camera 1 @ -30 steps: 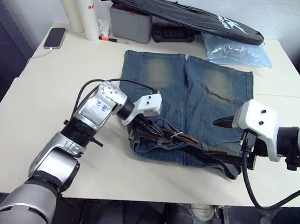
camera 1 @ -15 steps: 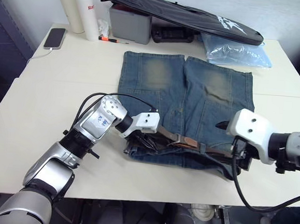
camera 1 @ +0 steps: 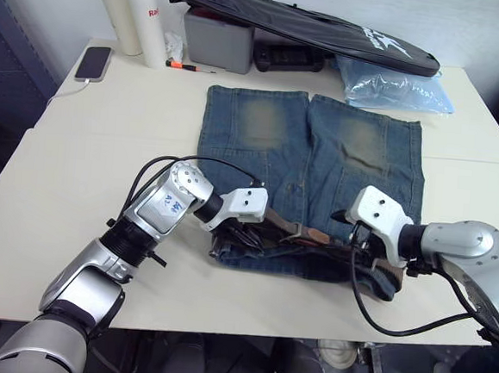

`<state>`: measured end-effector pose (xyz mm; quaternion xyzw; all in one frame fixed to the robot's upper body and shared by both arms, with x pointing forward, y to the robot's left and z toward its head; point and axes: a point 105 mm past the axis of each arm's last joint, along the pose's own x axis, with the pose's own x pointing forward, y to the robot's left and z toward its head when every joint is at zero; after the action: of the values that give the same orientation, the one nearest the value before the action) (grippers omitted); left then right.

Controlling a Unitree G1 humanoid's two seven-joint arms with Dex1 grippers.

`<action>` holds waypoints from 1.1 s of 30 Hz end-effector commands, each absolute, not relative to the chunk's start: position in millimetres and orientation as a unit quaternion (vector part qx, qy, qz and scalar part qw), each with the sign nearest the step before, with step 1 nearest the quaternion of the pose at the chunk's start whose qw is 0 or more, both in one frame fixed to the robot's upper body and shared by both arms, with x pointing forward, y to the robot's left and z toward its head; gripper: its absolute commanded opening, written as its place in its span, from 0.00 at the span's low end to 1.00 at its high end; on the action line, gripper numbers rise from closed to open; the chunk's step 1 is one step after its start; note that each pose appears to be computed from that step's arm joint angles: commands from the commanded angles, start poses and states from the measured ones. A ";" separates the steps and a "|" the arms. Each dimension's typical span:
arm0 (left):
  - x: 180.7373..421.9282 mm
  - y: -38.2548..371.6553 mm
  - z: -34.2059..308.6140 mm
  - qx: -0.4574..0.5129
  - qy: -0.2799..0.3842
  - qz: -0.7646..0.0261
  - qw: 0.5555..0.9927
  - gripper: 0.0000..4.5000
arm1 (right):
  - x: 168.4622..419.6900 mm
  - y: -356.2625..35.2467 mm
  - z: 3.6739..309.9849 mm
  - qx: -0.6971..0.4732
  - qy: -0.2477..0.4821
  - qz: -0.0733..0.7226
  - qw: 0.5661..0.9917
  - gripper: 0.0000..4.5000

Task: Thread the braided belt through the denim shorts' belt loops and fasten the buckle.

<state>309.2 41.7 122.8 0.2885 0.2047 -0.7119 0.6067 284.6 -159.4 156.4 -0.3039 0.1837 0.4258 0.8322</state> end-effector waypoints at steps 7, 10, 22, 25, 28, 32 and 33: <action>309.3 44.5 114.8 0.299 0.212 -0.704 0.608 0.00 | 297.0 -168.3 154.3 -0.359 0.176 0.423 0.813 0.83; 310.0 44.3 115.1 0.300 0.210 -0.704 0.609 0.00 | 298.8 -166.3 153.9 -0.367 0.171 0.425 0.810 0.83; 314.2 43.6 116.3 0.304 0.206 -0.700 0.612 0.00 | 302.1 -151.4 155.2 -0.400 0.124 0.432 0.799 0.22; 318.2 45.7 117.3 0.312 0.205 -0.695 0.614 0.00 | 301.5 -148.6 159.0 -0.402 0.113 0.435 0.797 0.01; 319.3 46.4 117.3 0.313 0.205 -0.694 0.614 0.00 | 302.2 -150.2 164.9 -0.412 0.103 0.429 0.797 0.01; 313.5 48.6 112.5 0.308 0.213 -0.700 0.607 0.00 | 306.6 -172.8 182.4 -0.479 0.085 0.388 0.783 0.01; 312.2 49.8 111.2 0.307 0.216 -0.702 0.605 0.00 | 306.5 -181.3 186.3 -0.497 0.084 0.377 0.777 0.01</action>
<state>314.6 42.0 122.1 0.2992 0.1920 -0.7075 0.6108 301.9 -162.0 156.8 -0.4442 0.1195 0.4235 0.7804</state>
